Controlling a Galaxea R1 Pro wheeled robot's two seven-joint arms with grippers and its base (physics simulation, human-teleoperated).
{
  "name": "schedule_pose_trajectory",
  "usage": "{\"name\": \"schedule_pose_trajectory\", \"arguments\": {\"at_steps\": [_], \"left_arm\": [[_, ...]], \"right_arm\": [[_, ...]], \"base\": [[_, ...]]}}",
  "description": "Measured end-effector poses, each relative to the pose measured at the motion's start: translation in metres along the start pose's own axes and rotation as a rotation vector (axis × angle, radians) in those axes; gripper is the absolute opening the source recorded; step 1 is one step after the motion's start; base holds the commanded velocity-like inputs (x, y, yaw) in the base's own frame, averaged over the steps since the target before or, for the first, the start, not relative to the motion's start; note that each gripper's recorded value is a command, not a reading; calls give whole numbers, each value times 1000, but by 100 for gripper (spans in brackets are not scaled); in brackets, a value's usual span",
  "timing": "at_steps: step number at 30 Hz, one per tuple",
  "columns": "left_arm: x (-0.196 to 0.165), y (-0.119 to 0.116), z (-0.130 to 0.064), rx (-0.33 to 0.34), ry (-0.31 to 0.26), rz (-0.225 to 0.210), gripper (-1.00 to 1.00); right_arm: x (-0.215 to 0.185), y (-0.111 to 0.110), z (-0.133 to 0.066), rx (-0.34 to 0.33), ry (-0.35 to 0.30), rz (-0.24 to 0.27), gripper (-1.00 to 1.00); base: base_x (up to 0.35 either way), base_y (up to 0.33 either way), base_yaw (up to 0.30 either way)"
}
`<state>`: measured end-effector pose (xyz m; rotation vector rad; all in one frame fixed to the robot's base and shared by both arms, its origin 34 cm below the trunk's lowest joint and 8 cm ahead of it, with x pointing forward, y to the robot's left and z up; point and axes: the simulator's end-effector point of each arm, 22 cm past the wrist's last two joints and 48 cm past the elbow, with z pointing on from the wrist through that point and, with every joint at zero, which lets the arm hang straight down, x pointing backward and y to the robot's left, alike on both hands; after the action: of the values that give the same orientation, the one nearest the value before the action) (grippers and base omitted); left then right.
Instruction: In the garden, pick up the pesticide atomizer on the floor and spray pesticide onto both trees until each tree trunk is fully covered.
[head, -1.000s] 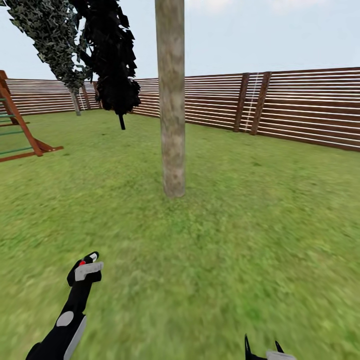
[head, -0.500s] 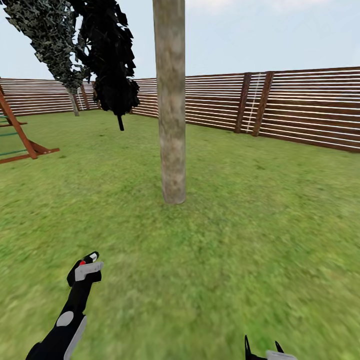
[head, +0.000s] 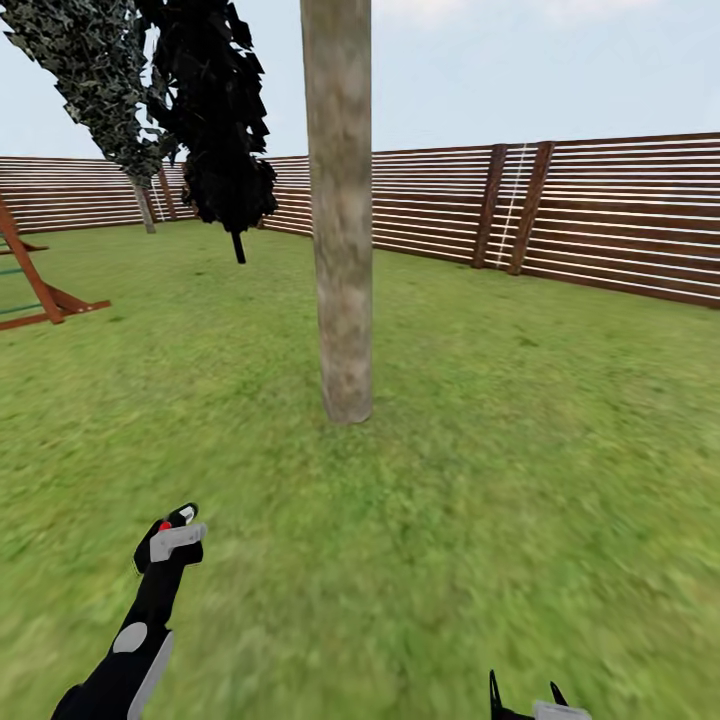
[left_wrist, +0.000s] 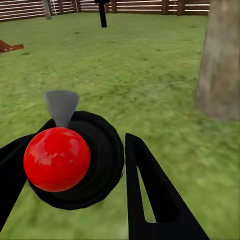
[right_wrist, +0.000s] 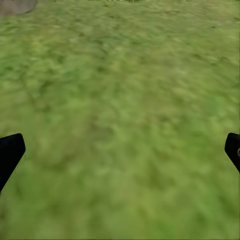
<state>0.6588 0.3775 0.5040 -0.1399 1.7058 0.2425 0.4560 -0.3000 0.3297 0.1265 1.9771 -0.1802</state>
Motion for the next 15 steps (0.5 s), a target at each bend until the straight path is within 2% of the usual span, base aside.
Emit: {"name": "schedule_pose_trajectory", "arguments": {"at_steps": [15], "left_arm": [[0,-1,0,1,0,-1,-100]], "right_arm": [[0,0,0,0,0,0,100]], "base": [[342,0,0]]}}
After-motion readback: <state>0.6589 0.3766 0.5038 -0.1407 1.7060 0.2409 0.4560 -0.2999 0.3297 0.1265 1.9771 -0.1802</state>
